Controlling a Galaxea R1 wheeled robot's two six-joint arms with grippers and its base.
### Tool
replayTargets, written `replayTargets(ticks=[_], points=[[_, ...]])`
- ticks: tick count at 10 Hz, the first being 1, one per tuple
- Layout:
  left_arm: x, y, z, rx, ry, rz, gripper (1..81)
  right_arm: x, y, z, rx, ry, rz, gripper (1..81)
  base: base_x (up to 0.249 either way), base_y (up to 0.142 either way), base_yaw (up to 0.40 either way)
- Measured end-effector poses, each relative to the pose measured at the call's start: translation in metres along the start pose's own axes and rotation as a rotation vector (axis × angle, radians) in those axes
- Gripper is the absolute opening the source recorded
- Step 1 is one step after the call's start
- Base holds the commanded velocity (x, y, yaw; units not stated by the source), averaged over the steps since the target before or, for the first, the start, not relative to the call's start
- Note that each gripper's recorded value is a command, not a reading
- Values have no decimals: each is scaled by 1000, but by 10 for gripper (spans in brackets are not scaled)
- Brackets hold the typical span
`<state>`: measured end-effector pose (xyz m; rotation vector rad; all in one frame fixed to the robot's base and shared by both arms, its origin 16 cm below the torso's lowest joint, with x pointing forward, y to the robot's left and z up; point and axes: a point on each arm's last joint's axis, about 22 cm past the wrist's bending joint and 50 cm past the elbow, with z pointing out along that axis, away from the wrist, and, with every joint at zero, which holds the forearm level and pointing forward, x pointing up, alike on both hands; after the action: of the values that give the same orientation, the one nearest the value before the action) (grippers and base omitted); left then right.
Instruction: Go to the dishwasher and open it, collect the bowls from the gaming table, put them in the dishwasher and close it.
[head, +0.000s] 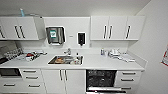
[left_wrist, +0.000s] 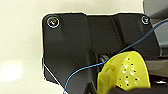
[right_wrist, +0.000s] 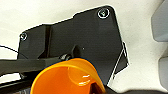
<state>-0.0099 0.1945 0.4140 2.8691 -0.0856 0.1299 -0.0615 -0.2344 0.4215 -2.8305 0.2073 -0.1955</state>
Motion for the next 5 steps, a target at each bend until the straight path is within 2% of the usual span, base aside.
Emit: replayTargets(ticks=[1,3,4,5], points=[[-2,0,0,1,-3,-1,10,-1,-2,0,2,-3,0,10,141,-64,0],[16,1,1,-3,15,3,10,21,1,1,-2,24,-6,10,130,0,0],[16,6,1,-16,25,3,10,17,3,0,-6,25,-4,10,123,0,0],[-7,0,0,-2,-4,-2,10,-8,2,-1,-3,-10,1,10,120,0,0]])
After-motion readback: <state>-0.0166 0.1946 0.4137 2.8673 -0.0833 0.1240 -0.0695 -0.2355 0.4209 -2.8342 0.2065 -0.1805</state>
